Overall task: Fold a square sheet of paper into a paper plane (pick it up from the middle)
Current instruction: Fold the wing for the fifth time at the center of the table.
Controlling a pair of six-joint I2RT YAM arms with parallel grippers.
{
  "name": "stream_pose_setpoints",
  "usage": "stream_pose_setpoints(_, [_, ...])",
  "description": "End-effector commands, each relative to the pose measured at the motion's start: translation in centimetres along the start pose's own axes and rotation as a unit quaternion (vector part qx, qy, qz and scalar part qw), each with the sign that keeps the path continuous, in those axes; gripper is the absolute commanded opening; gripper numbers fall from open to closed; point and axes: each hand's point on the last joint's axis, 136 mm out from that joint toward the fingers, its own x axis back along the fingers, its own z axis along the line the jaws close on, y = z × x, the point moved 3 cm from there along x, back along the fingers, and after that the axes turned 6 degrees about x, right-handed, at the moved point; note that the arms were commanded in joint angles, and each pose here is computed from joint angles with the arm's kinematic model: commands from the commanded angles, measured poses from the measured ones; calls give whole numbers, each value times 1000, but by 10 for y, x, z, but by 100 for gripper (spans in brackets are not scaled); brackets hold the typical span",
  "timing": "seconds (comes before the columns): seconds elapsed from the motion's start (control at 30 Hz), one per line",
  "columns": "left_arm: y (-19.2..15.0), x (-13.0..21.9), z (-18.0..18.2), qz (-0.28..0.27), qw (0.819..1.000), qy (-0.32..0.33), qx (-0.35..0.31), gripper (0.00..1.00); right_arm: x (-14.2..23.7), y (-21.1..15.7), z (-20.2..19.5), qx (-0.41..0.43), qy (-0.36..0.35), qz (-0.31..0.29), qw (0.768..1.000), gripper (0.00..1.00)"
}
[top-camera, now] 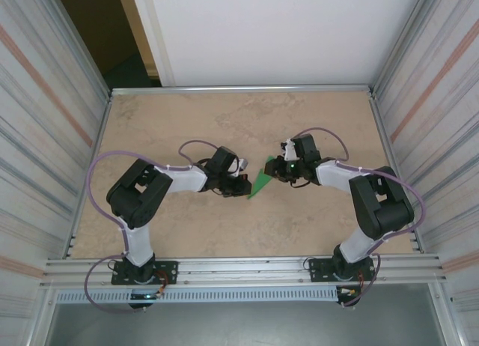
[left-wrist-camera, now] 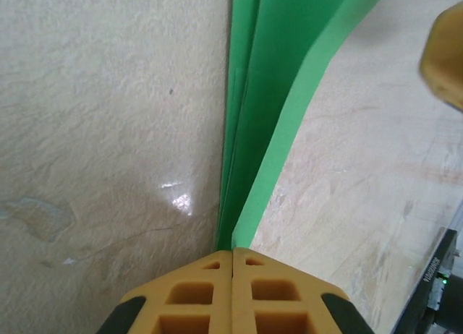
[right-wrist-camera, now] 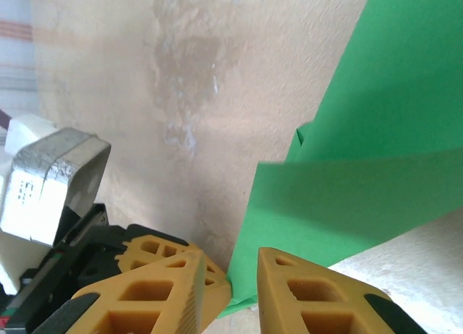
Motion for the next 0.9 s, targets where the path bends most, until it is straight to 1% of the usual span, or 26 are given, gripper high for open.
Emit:
stream_pose_setpoints(0.0, [0,6,-7,-14,999,15,-37,6,1,3,-8,-15,-14,-11,1000,25])
stream_pose_setpoints(0.23, [-7,5,-11,-31,996,50,-69,7,-12,-5,-1,-10,5,20,1000,25])
stream_pose_setpoints(0.4, [-11,4,-12,-39,994,63,-78,7,-15,-16,1,-9,12,36,999,26])
stream_pose_setpoints(0.73, [-14,4,-15,-49,993,63,-90,8,-9,-31,0,-21,15,48,999,25])
stream_pose_setpoints(0.87, [-18,0,-13,-39,994,62,-86,8,-9,-37,-2,-23,12,54,998,25])
